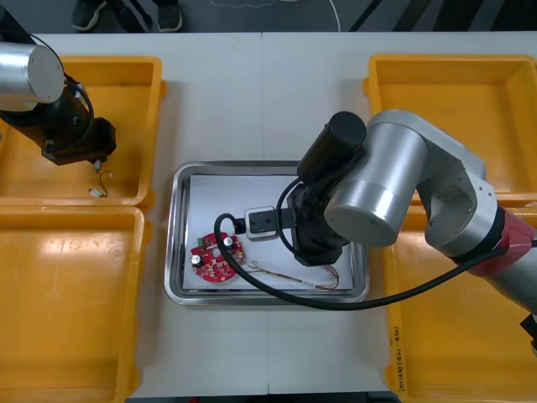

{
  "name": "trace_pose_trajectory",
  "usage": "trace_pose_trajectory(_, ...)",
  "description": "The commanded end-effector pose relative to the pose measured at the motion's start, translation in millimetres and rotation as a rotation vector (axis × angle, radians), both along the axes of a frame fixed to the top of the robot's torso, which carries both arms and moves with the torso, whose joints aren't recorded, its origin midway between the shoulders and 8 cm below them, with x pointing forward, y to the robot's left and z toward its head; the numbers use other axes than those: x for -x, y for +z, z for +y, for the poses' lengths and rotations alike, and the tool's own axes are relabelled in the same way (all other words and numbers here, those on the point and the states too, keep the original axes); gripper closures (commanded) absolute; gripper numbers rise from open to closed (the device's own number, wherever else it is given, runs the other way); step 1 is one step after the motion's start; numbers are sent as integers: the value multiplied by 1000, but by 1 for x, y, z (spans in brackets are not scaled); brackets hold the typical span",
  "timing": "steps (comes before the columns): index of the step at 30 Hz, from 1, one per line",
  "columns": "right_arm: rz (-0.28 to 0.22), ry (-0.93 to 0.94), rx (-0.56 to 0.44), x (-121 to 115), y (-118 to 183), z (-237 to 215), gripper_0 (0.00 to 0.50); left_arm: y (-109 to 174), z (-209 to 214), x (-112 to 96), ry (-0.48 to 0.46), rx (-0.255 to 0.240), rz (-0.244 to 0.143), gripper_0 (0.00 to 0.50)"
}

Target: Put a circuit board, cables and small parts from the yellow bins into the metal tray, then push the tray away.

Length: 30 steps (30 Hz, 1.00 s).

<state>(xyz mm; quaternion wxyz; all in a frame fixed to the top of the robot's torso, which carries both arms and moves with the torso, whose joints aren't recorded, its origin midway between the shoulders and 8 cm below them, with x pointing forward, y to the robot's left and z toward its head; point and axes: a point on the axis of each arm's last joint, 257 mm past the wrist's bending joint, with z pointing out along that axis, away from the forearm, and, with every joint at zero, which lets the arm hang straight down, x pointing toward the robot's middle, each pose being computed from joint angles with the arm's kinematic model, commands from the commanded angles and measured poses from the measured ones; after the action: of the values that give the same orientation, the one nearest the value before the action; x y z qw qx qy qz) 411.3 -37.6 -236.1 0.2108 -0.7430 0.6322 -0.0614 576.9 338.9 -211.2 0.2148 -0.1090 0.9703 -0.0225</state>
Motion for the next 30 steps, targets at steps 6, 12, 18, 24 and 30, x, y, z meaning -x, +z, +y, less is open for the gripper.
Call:
trace_pose_trajectory(6,-49,-58,-36,-30,63,-21,0,84,-2,-5,-76,-60,-114,500)
trace_pose_trajectory(12,-24,-230,-56,-38,78,-48,0,112,-2,0,-54,-40,-153,500)
trace_pose_trajectory(18,7,-441,-109,-44,103,-75,0,122,-5,12,-38,-44,-140,500)
trace_pose_trajectory(24,9,-646,-252,-59,141,-94,0,132,-17,30,10,-23,-117,500)
trace_pose_trajectory(30,52,-806,-362,-72,161,-116,0,141,-31,53,49,-2,-85,500)
